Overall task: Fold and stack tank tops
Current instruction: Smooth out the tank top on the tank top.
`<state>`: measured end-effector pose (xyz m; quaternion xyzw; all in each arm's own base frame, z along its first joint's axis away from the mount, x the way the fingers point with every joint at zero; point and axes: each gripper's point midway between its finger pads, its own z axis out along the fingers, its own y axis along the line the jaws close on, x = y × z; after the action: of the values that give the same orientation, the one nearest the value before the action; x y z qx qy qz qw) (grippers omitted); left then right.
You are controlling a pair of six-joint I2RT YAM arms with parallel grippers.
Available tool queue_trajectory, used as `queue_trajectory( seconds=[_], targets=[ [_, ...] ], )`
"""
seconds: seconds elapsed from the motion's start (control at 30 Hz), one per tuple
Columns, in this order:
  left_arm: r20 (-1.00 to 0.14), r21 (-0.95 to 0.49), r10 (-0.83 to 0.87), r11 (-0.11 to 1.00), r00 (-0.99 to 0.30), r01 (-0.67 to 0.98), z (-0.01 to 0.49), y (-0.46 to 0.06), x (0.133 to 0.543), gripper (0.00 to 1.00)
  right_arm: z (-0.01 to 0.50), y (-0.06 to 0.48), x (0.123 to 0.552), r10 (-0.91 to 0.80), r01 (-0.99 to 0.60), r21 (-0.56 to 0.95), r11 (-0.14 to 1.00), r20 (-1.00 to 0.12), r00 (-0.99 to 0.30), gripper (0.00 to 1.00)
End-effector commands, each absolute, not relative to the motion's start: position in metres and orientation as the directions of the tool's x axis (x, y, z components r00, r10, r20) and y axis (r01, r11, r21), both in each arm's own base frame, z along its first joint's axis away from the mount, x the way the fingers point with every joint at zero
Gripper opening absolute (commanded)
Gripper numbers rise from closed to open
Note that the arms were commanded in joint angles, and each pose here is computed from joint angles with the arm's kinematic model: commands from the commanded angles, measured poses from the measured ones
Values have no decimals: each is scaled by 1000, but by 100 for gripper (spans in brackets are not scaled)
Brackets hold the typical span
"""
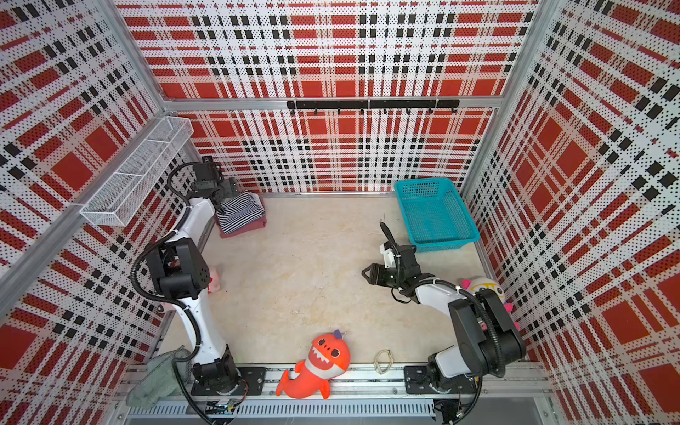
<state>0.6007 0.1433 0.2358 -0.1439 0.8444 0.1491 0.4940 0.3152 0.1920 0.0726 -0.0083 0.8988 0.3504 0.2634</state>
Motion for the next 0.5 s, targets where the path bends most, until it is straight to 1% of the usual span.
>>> queue_trajectory(
  seconds=[0.0, 0.17, 0.2, 0.33, 0.4, 0.47],
  targets=[
    [-849, 13, -170, 940, -499, -342, 200, 127, 611, 98, 79, 188, 316, 163, -215, 606, 766, -507, -846, 59],
    [-798, -130, -282, 943, -532, -305, 140, 109, 621, 98, 81, 179, 313, 171, -191, 583, 790, -509, -844, 59],
    [-781, -157, -306, 940, -544, -303, 126, 105, 622, 98, 82, 177, 313, 152, -210, 564, 799, -527, -836, 59],
    [-733, -209, -362, 926, -576, -315, 88, 99, 624, 98, 89, 173, 311, 155, -208, 552, 808, -540, -827, 60],
    [-734, -208, -358, 927, -577, -311, 89, 95, 624, 98, 94, 170, 312, 156, -210, 543, 813, -552, -819, 60],
    [-768, -174, -329, 933, -550, -316, 110, 97, 621, 98, 102, 163, 315, 154, -209, 509, 835, -580, -800, 61]
  ],
)
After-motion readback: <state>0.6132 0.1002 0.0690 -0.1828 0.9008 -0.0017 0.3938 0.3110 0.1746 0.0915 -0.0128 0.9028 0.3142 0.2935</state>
